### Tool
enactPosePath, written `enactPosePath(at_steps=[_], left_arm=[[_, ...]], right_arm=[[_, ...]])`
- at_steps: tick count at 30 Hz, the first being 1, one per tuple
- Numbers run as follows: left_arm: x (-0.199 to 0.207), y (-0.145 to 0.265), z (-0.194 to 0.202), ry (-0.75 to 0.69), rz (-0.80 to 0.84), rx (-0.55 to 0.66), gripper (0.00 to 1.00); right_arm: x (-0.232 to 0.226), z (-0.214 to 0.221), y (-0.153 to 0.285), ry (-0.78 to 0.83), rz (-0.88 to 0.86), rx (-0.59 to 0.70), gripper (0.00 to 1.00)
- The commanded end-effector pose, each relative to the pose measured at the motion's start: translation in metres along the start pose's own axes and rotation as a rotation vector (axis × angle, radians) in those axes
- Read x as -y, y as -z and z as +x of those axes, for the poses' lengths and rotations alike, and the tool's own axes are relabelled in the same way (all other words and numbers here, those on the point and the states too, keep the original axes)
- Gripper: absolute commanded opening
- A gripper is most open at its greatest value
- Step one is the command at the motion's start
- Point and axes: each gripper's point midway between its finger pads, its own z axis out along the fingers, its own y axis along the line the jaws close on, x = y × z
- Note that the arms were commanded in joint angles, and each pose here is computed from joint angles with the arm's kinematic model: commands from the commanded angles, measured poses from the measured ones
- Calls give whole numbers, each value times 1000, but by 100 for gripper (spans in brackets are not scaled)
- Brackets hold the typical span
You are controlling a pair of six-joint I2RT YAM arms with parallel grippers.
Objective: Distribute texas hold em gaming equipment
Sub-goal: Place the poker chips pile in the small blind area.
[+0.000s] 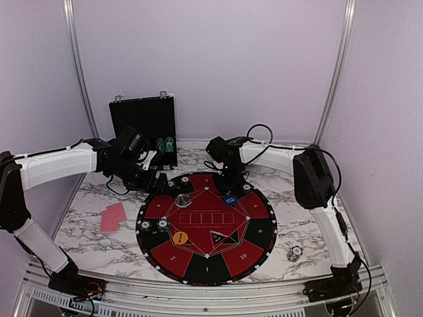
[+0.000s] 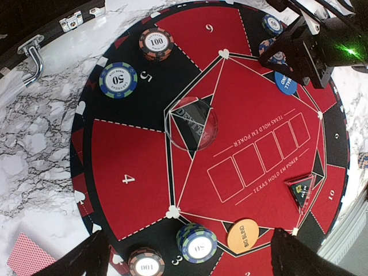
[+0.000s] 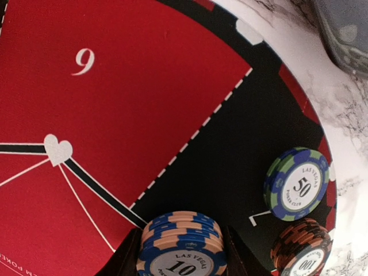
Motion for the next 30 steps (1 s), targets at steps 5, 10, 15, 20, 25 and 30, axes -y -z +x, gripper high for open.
enactPosePath(at_steps=[5,10,15,20,25,30], left_arm=[[0,2,-1,4,7,14,99],[-1,2,-1,5,7,13,99],[-1,2,-1,6,10,12,99],[-1,2,-1,11,10,13,99],[-2,2,-1,13,11,11,99],[-2,2,-1,15,12,11,99]], right_arm=[[-1,-19,-6,-12,-29,46,28],[3,-18,-14,-18,-28,36,28],[5,-15,-19,-16,-22,24,29],[5,-13,-22,-13,-20,18,30],[6,-12,-23,-11,-18,13,33],[7,-11,-21,-8,-14,11,36]])
